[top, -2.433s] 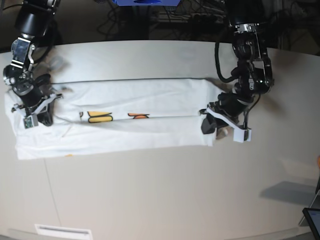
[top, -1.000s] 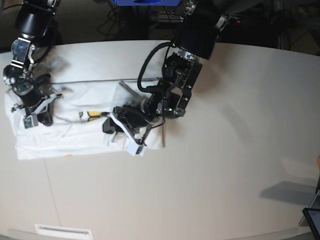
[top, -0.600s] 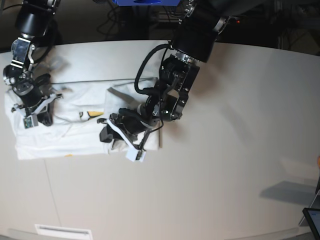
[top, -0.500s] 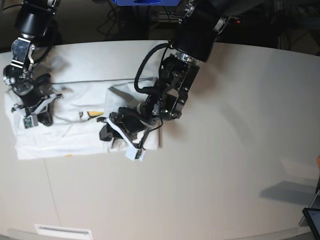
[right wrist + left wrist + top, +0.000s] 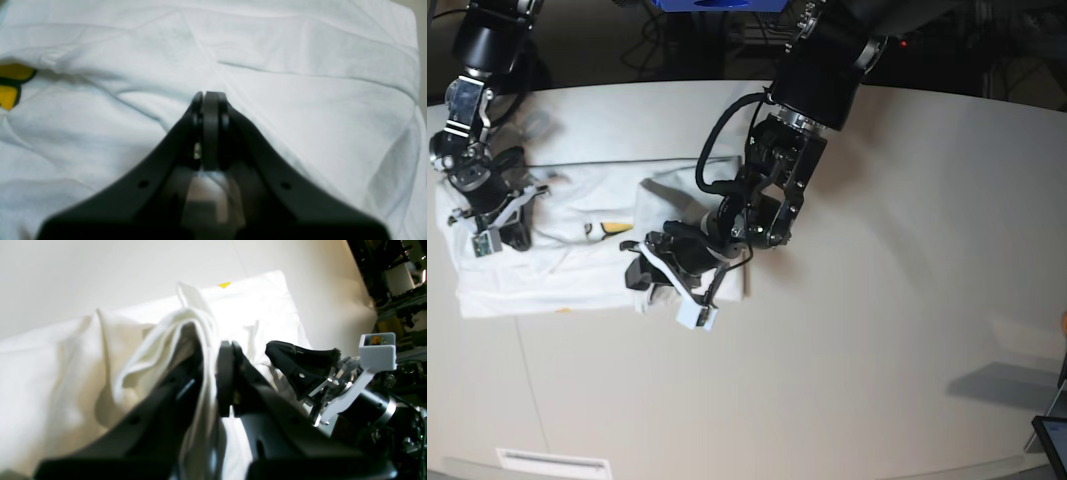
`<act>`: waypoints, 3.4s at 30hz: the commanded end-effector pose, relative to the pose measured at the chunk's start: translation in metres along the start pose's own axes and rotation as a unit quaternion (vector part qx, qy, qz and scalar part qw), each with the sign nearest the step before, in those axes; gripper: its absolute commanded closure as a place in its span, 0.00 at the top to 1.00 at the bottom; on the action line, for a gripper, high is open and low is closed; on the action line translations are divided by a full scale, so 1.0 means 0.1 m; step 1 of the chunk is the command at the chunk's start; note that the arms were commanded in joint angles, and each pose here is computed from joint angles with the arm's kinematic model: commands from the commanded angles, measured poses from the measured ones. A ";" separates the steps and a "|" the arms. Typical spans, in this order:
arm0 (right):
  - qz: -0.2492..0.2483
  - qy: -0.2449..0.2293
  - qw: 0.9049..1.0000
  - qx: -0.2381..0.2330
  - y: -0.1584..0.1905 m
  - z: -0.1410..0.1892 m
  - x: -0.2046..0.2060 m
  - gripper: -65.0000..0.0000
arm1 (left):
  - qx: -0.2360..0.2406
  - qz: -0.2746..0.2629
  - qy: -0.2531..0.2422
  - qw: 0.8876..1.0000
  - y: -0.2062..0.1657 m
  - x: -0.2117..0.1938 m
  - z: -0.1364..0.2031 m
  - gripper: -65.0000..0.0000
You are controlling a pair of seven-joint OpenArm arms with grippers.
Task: Fold the T-shirt properly
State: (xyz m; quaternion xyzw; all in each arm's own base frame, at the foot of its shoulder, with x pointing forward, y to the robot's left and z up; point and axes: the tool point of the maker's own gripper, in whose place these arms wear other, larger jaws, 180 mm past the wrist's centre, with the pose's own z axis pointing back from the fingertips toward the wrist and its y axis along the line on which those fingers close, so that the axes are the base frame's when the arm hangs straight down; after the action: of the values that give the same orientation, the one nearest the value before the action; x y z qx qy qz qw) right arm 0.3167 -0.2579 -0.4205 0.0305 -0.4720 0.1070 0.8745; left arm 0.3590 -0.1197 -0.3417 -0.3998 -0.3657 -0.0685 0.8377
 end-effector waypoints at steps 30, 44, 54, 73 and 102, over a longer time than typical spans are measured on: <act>0.020 0.042 0.999 -0.005 -0.06 0.02 -0.14 0.00 | -0.041 -0.035 -0.001 0.999 -0.34 0.13 -0.16 0.36; 0.016 0.044 0.999 -0.002 -0.02 0.01 -0.17 0.00 | -0.071 -0.088 -0.046 0.992 -0.66 0.49 -0.20 0.37; 0.017 0.042 0.999 -0.003 -0.02 0.01 -0.15 0.00 | -0.112 -0.187 -0.018 0.976 -0.95 0.16 0.04 0.21; 0.018 0.042 0.999 -0.002 -0.02 0.01 -0.15 0.00 | 0.138 -0.314 -0.016 0.939 0.13 -0.15 0.26 0.00; 0.072 0.014 0.997 0.004 0.19 0.16 0.17 0.00 | 0.213 -0.357 0.058 0.908 1.06 -0.39 0.73 0.00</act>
State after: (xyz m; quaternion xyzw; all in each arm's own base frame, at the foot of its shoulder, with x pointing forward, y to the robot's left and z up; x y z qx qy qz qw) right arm 0.3008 -0.2303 -0.4109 0.0127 -0.4432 0.1717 0.8797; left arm 0.3270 -0.0107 -0.4061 -0.0685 -0.4417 -0.3093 0.8394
